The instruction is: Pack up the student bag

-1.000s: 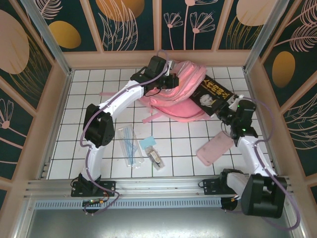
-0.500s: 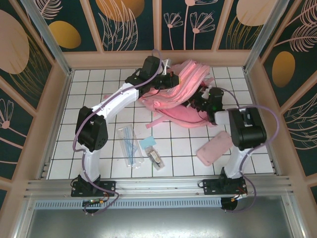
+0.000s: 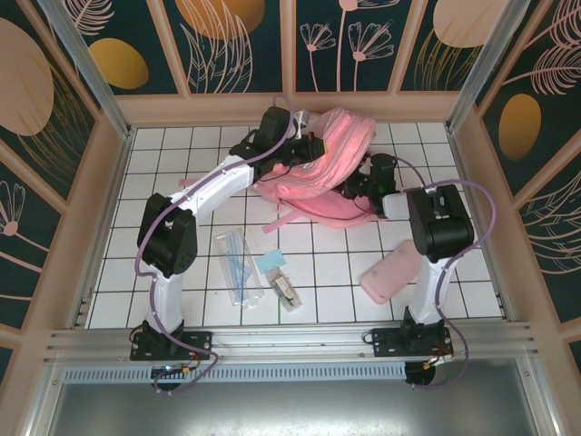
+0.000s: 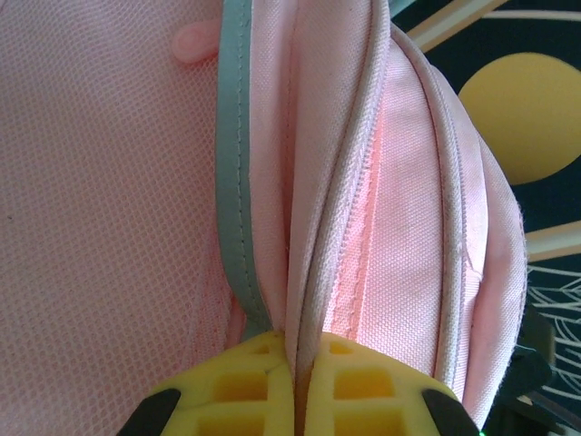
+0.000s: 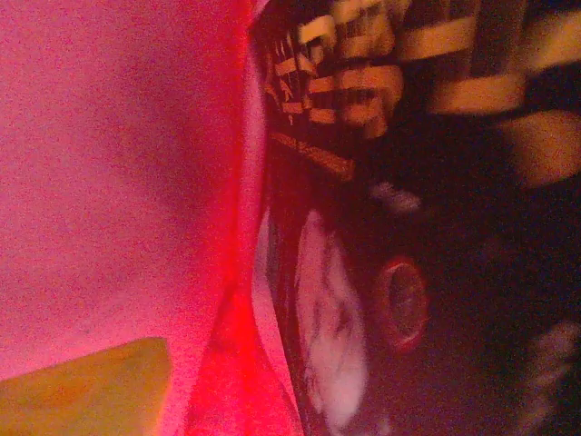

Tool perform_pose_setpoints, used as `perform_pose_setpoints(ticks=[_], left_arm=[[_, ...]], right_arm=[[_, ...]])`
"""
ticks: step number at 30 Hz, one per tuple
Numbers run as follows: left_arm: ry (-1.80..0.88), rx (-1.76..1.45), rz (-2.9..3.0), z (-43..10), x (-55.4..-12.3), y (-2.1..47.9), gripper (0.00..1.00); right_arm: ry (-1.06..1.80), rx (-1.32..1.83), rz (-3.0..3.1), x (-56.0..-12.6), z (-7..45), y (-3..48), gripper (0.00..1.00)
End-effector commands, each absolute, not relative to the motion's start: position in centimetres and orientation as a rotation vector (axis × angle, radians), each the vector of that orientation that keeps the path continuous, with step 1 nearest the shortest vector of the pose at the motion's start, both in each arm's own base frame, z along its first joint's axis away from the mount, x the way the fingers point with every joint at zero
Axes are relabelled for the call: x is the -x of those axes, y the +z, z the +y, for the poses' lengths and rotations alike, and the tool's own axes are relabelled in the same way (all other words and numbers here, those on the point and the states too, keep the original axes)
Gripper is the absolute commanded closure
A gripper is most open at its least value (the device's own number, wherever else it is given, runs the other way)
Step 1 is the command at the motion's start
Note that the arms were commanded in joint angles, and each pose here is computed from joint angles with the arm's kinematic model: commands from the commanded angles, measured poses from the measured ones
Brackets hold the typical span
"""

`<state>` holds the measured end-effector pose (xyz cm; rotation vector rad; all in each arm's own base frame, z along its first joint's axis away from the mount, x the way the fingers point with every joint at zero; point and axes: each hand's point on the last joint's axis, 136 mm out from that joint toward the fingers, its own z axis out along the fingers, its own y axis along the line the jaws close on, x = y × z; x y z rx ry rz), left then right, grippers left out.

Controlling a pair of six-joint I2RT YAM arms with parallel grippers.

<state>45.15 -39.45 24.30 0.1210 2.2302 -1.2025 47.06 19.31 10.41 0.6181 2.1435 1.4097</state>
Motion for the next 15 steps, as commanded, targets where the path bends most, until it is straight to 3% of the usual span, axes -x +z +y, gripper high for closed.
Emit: perform_pose_setpoints(ticks=[1, 9, 15], left_arm=[[-1.308, -0.165, 1.946, -40.4, -45.3, 32.7, 1.0], [-1.372, -0.075, 1.932, -41.3, -46.8, 31.4, 1.0], [-1.412, -0.051, 1.922, -41.7, -47.2, 31.0, 1.0]], right_arm=[[1.17, -0.578, 2.197, -45.3, 16.4, 13.4, 0.09], [0.694, -0.57, 2.28, -40.9, 8.2, 17.1, 0.03], [0.659, -0.508, 2.296, -39.4, 6.9, 17.6, 0.1]])
